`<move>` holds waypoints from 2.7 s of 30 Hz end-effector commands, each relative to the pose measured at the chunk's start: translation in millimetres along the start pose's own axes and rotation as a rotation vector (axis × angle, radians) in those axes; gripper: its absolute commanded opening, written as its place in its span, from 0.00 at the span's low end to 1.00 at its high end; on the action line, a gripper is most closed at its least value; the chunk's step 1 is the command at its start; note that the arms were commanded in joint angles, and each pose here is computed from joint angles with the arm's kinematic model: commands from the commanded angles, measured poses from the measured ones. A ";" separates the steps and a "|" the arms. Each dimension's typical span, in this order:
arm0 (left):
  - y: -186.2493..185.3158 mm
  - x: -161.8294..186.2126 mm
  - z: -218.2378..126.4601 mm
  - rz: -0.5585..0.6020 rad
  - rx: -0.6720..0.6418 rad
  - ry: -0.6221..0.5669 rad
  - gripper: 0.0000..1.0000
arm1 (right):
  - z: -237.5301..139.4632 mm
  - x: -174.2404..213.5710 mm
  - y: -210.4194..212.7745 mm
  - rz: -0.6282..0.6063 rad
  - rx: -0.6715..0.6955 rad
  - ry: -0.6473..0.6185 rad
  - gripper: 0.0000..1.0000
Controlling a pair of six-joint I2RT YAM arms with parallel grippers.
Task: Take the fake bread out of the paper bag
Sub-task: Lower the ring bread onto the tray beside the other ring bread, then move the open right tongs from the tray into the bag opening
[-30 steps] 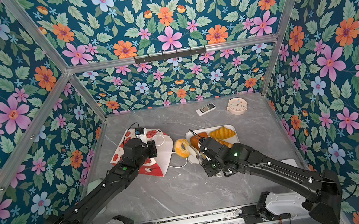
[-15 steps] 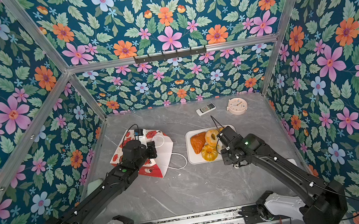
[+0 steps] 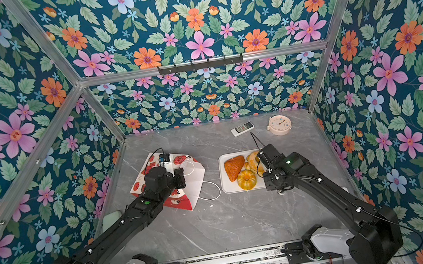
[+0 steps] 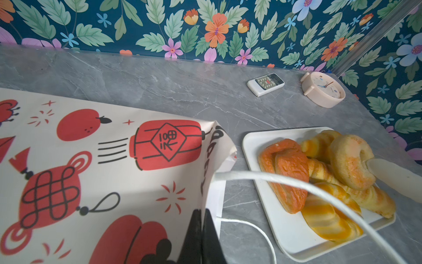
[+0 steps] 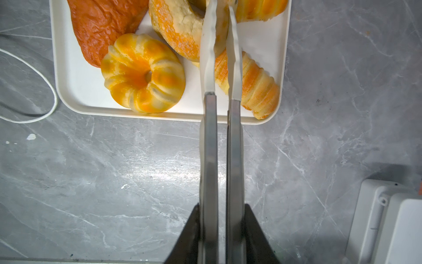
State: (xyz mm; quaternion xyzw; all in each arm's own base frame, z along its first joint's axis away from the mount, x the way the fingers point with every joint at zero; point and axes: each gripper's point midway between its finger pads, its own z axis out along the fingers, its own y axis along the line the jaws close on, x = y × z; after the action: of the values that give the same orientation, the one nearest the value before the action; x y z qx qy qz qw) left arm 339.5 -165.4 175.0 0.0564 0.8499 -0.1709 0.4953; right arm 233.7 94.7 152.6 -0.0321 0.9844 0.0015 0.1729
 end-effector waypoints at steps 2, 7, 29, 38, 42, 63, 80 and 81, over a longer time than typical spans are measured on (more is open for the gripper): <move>-4.6 -6.3 0.7 -0.003 0.025 -0.029 0.00 | -7.5 1.2 -9.6 0.003 0.043 -0.005 0.26; -5.2 -4.5 0.6 -0.007 0.031 -0.030 0.00 | -12.3 1.5 -13.3 0.001 0.059 -0.001 0.27; -6.3 -1.7 -0.9 -0.018 0.054 -0.049 0.00 | -22.6 -2.3 -10.9 0.056 0.033 -0.027 0.45; -14.9 -17.5 -3.9 0.027 0.083 -0.070 0.00 | -63.1 -23.2 22.2 0.038 -0.232 -0.252 0.44; -17.8 -22.1 -2.8 0.096 0.087 -0.067 0.00 | -69.4 -23.7 75.2 -0.074 -0.404 -0.299 0.44; -47.9 -30.8 -22.6 0.226 0.309 -0.183 0.00 | -24.1 -22.1 251.3 -0.224 -0.886 -0.195 0.41; -61.9 -35.9 -24.3 0.197 0.386 -0.171 0.00 | 28.5 -48.8 272.7 -0.209 -0.668 -0.225 0.40; -62.6 -36.9 -25.1 0.196 0.390 -0.175 0.00 | 29.2 -49.3 275.4 -0.213 -0.674 -0.222 0.39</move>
State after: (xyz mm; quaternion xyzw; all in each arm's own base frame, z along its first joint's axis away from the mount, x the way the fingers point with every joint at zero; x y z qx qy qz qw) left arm 321.8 -206.4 218.7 0.2152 0.7627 -0.2654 0.5492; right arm 261.8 370.7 135.9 -0.1878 0.8977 0.3252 0.2305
